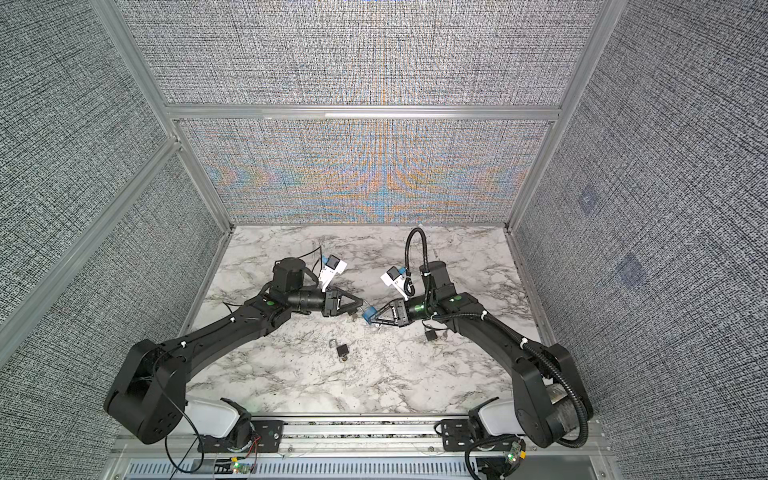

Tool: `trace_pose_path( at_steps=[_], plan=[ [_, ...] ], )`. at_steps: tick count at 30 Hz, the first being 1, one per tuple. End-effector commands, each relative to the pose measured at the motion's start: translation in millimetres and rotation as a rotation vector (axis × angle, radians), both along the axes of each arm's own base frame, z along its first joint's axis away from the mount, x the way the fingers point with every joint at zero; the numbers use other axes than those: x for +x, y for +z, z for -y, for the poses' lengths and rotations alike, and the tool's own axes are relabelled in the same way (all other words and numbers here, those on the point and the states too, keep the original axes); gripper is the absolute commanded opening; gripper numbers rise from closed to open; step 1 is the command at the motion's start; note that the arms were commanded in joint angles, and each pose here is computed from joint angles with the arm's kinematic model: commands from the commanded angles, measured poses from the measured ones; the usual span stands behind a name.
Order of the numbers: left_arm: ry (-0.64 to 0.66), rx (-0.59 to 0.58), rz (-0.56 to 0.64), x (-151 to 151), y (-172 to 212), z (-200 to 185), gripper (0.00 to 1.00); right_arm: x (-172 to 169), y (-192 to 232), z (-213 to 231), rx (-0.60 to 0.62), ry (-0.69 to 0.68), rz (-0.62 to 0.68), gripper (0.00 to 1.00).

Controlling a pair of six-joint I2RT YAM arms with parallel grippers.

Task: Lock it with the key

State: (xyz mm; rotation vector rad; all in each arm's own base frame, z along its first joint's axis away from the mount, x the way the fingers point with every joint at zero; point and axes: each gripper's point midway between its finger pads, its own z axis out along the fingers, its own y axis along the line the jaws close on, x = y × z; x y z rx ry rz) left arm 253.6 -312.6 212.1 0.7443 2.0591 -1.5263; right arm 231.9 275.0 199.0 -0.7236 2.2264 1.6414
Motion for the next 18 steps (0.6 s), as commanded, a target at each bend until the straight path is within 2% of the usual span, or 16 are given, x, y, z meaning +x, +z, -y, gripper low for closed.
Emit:
trace_pose_path(
  at_steps=[1, 9, 18],
  plan=[
    [-0.022, -0.027, 0.03, -2.6, 8.6, 1.5, 0.24, 1.5, 4.0, -1.7, 0.01, 0.005, 0.016, 0.0],
    [-0.017, -0.023, 0.021, -1.2, 5.6, 1.6, 0.17, 2.3, 5.8, -2.1, 0.01, 0.003, 0.018, 0.0],
    [-0.016, -0.007, 0.003, -1.2, -5.4, 1.6, 0.04, -2.9, 14.3, -3.2, 0.038, 0.026, 0.018, 0.0]
  ],
)
